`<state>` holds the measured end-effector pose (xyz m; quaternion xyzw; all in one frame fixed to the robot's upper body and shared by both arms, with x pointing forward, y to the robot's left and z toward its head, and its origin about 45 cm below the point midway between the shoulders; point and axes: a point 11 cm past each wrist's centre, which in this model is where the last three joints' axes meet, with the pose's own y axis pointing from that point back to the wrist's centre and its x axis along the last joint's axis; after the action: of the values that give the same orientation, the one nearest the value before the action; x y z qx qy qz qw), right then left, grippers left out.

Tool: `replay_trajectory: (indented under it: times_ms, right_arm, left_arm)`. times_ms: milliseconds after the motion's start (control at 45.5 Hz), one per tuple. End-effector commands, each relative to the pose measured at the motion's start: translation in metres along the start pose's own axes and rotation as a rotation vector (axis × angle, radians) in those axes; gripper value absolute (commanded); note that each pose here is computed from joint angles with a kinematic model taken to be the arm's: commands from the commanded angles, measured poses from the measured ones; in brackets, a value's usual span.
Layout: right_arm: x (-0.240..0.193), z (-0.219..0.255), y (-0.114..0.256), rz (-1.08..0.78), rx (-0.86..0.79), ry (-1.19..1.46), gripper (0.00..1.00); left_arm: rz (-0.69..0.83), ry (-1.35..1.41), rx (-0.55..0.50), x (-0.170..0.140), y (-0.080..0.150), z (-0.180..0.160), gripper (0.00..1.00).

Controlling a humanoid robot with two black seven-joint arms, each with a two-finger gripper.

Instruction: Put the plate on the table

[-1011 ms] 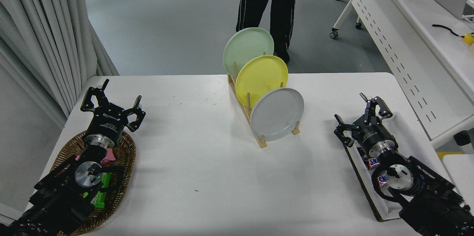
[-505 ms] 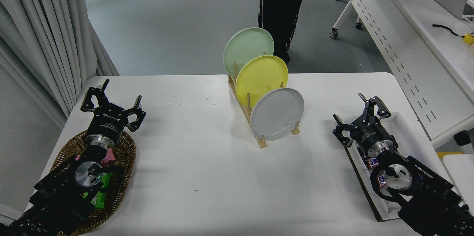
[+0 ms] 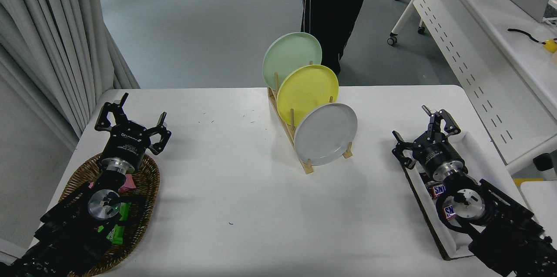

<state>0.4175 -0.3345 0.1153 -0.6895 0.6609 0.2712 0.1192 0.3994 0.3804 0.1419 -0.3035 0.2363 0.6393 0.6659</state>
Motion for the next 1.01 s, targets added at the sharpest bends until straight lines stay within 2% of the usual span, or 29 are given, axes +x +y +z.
replay_trajectory:
  times_ms: [0, 154, 418, 593, 747, 989]
  right_arm:
    - [-0.009, -0.001, -0.005, 0.029, -0.063, 0.155, 1.00]
    - [-0.017, -0.015, 0.000, 0.040, -0.074, 0.122, 1.00]
    - [-0.044, -0.017, 0.003, -0.069, -0.203, 0.280, 1.00]
    - [-0.058, -0.038, -0.004, -0.107, -0.183, 0.327, 1.00]
    - [-0.080, -0.047, -0.005, -0.183, -0.237, 0.475, 1.00]
    - [-0.097, -0.067, -0.009, -0.189, -0.240, 0.523, 1.00]
  left_arm:
    - [0.000, 0.000, 0.000, 0.000, 0.000, 0.000, 1.00]
    - [0.000, 0.000, 0.000, 0.000, 0.000, 0.000, 1.00]
    - [0.000, 0.000, 0.000, 0.000, 0.000, 0.000, 1.00]
    - [0.000, 0.000, 0.000, 0.000, 0.000, 0.000, 1.00]
    - [0.000, 0.000, 0.000, 0.000, 0.000, 0.000, 1.00]
    - [0.001, 0.000, 0.001, 0.001, 0.001, 0.000, 1.00]
